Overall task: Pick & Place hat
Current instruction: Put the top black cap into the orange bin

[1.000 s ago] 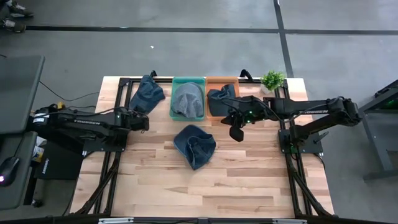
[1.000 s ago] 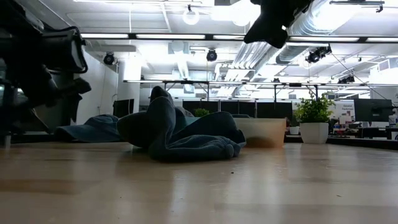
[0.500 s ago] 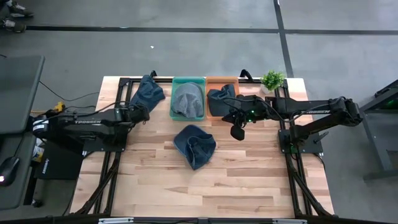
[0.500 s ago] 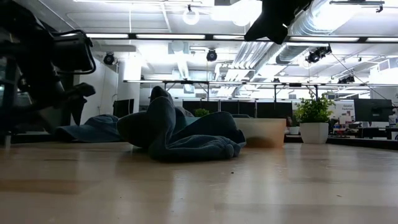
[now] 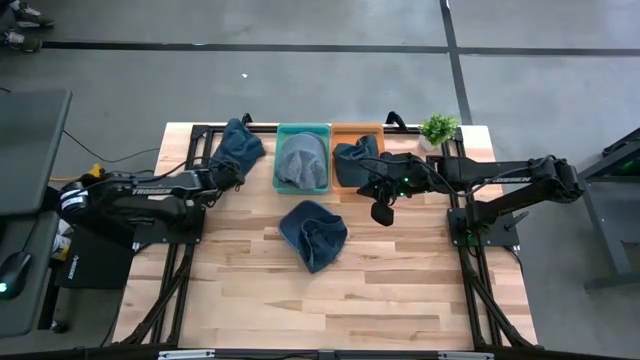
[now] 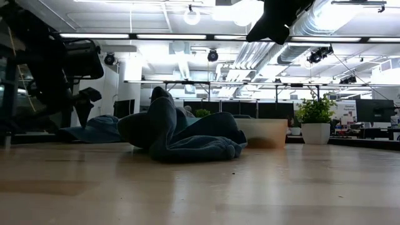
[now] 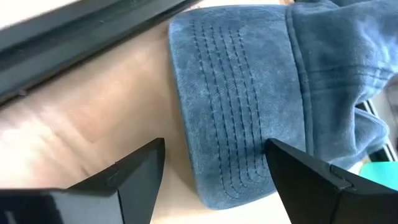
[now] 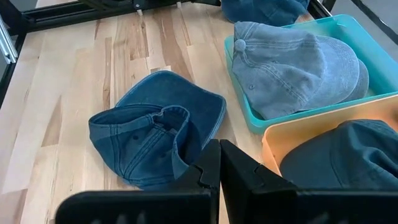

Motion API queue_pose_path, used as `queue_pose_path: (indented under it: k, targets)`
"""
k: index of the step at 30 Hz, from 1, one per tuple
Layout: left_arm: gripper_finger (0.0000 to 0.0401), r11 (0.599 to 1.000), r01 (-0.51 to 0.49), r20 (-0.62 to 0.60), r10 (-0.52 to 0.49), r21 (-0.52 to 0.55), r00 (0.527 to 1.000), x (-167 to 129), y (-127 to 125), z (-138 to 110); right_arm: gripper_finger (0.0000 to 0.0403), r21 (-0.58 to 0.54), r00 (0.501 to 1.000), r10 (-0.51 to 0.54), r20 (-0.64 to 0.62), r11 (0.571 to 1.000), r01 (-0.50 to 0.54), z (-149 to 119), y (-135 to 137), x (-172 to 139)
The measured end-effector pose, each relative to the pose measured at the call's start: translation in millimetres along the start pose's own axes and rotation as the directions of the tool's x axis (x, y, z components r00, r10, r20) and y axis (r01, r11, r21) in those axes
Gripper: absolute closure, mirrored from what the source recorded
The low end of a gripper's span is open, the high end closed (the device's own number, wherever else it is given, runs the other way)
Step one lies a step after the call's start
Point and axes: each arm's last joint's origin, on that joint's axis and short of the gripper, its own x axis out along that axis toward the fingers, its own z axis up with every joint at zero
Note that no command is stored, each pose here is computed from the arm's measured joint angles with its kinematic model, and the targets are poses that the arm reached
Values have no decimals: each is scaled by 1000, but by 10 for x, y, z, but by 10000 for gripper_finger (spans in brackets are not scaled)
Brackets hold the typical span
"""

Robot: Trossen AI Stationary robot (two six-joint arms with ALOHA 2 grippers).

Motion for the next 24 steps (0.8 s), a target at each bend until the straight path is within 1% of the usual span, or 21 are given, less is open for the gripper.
queue_pose_path:
  k: [4,8,11,13,15,18,22,23,24]
  targets:
    - [128,999,35,10,-35,-20,999,34,-43,-40,403,0,1000,0,-1,1000,0,-1,0,0]
    - [129,997,79,20,-79,-11,997,57,-93,-72,403,0,1000,0,-2,1000,0,-2,1,0]
    - [145,995,94,25,-93,-19,995,69,-110,-88,403,0,1000,-1,-6,1000,1,-6,0,0]
    - [170,995,95,27,-94,-20,995,73,-112,-91,403,0,1000,-1,-5,1000,1,-5,0,0]
    - [204,995,96,31,-96,-19,995,73,-112,-89,403,0,1000,-1,-6,1000,1,-6,0,0]
    - [268,994,103,40,-102,-23,994,72,-117,-87,403,0,1000,-2,-10,1000,2,-10,-1,0]
    - [363,990,132,59,-129,-42,990,61,-150,-86,403,1,1000,-5,-12,1000,5,-13,-2,0]
    - [379,989,139,62,-136,-46,989,57,-158,-86,403,1,1000,-5,-12,1000,5,-13,-2,0]
    - [385,989,142,65,-139,-47,988,56,-161,-85,403,2,1000,-5,-12,1000,5,-13,-2,0]
